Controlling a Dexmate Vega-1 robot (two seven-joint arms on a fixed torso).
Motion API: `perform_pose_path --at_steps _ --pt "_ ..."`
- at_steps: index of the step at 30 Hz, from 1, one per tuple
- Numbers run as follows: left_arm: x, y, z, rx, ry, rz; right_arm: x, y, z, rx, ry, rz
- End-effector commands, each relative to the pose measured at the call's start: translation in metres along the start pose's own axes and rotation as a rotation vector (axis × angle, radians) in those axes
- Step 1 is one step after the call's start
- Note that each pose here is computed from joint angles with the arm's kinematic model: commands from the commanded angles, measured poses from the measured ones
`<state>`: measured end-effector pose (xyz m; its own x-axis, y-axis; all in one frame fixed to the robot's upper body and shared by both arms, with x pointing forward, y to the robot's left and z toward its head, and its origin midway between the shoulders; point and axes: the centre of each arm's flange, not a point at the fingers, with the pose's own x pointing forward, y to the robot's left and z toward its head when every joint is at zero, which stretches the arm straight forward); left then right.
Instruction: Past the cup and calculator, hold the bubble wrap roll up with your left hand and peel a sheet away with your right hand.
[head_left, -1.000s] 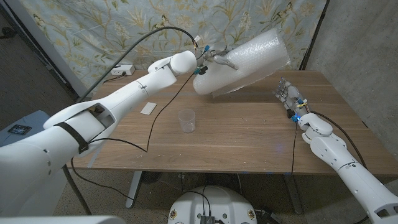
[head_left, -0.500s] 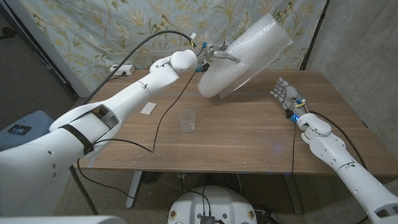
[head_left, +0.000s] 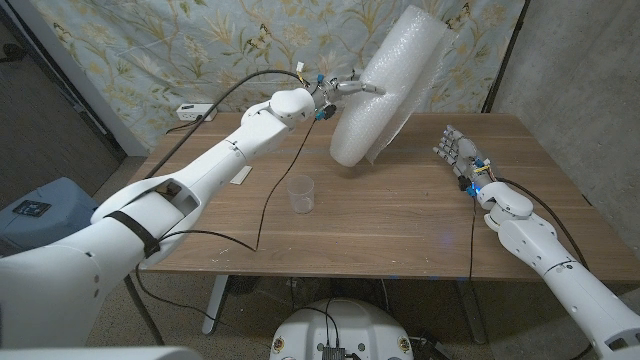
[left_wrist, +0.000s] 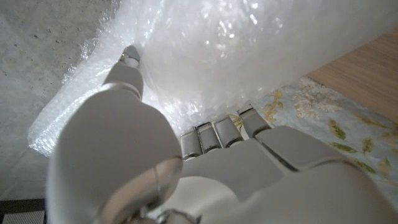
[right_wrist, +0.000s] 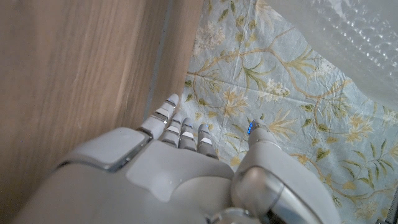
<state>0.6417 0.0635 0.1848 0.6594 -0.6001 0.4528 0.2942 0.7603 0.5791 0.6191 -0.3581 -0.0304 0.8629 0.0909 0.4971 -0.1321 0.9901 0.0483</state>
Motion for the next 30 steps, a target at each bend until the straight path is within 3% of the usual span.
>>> perform_pose_path --at_steps 1,8,19,30 --pt "-0.004 -0.007 -0.024 -0.228 0.009 0.02 -0.002 0.002 0.0 -0.008 0.005 0.011" --pt "0.002 -0.012 -0.026 -0.337 -0.001 0.004 -0.001 0.004 0.0 -0.004 0.002 0.019" --pt "0.006 -0.022 -0.054 -0.633 0.03 -0.051 -0.003 0.001 0.005 -0.028 0.0 0.021" --pt "0.009 -0.032 -0.074 -0.794 0.065 -0.078 -0.007 -0.004 0.012 -0.06 0.002 0.023"
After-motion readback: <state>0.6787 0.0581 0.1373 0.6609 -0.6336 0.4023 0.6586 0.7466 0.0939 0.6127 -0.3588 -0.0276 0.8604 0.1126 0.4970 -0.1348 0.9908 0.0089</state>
